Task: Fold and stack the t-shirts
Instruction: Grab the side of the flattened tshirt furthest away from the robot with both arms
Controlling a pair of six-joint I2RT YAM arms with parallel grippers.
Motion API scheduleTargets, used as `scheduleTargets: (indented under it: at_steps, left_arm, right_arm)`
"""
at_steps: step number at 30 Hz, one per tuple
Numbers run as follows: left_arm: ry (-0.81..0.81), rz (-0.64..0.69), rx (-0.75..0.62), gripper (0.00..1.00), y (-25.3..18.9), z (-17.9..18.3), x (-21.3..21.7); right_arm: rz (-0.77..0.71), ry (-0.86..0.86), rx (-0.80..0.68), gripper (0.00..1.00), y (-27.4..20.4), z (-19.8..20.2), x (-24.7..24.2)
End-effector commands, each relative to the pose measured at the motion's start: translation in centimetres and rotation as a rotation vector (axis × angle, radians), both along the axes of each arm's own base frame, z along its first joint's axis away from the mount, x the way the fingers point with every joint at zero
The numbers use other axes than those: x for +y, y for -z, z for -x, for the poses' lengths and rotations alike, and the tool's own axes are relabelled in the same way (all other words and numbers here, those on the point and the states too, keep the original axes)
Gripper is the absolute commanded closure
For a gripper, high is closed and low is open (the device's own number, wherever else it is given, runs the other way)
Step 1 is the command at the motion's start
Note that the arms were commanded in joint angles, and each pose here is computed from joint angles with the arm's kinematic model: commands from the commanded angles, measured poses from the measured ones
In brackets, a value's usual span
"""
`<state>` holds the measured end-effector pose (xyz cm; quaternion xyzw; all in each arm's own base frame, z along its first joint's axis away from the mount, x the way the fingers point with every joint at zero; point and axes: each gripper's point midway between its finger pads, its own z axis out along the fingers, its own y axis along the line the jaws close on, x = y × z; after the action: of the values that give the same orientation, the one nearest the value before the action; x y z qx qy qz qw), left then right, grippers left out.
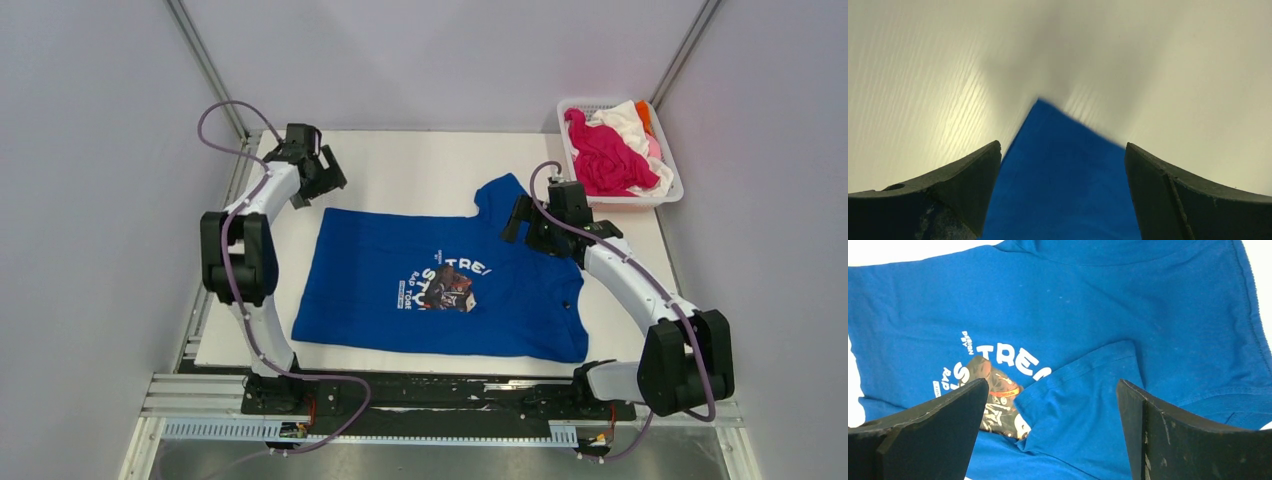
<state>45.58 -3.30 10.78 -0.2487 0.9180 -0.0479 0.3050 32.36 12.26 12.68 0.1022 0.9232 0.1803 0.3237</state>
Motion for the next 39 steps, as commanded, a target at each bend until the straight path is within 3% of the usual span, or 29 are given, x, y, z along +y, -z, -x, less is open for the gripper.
scheduleTargets:
  at_steps: [1, 6, 16, 25, 28, 39]
  left_arm:
    - [0.085, -0.080, 0.059, 0.00, 2.5, -3.3, 1.2]
    - [0.111, -0.074, 0.115, 0.00, 5.6, -5.3, 0.8]
    - [0.138, -0.077, 0.190, 0.09, 8.0, -3.3, 0.5]
    - [0.155, -0.144, 0.256, 0.26, 8.5, -0.3, -0.4]
    - [0.157, -0.146, 0.275, 0.37, 9.1, -0.1, -0.5]
    - [0.178, -0.147, 0.308, 0.60, 10.1, 0.6, -1.2]
  right_arm:
    - [0.057, 0.014, -0.053, 0.00, -0.1, -1.5, -1.0]
    - [0.088, 0.021, -0.045, 0.00, 0.6, -1.6, -1.5]
    - [0.107, 0.032, -0.028, 0.00, 1.4, -1.6, -1.8]
    - [0.104, 0.038, -0.024, 0.00, 1.6, -1.4, -1.9]
    - [0.103, 0.038, -0.025, 0.00, 1.6, -1.3, -1.9]
    - [0.116, 0.047, -0.032, 0.00, 1.7, -1.3, -2.2]
